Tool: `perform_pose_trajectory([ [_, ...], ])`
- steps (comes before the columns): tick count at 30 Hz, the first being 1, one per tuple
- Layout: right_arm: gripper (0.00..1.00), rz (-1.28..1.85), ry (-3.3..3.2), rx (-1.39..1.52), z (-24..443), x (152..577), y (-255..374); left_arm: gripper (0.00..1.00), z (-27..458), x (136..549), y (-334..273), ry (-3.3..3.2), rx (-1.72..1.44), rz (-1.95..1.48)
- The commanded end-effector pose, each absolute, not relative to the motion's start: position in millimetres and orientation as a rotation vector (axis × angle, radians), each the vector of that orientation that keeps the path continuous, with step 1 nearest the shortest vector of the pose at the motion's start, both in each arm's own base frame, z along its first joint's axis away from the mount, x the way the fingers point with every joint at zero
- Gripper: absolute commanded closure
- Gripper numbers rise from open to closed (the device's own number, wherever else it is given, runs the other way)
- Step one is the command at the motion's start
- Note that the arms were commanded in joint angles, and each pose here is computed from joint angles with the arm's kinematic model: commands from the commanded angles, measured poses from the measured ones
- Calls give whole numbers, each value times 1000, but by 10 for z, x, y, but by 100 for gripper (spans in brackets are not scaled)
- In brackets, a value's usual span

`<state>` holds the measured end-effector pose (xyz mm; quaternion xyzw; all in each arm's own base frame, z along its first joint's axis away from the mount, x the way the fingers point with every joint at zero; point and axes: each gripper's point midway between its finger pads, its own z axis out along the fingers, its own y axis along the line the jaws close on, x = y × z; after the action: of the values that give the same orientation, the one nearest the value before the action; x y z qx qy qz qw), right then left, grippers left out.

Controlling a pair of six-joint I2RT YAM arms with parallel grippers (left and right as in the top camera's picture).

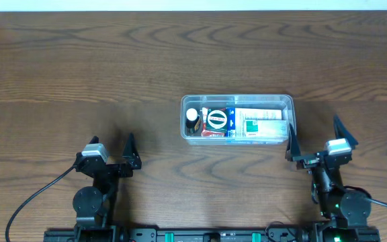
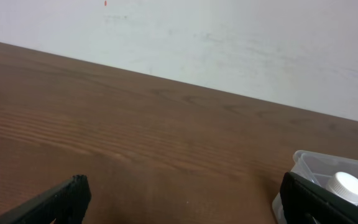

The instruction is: Pack container

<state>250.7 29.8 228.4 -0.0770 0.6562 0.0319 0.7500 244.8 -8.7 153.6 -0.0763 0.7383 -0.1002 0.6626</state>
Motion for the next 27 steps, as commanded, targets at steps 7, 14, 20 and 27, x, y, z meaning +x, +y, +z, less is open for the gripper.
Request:
perform_pose_trajectory([
  [7,1,91,1472,-139,1991,2481,250,2,1379,2441,-83,1717,-168,-213],
  [14,1,76,1580,-111,1724,2474,197,2,1379,2441,-83,1717,-168,-213],
  [20,1,68,1632,-98,1593,2454,172,2,1379,2441,-83,1717,-168,-213],
  [27,1,59,1634,-89,1588,2456,154,2,1379,2441,-83,1717,-168,-213],
])
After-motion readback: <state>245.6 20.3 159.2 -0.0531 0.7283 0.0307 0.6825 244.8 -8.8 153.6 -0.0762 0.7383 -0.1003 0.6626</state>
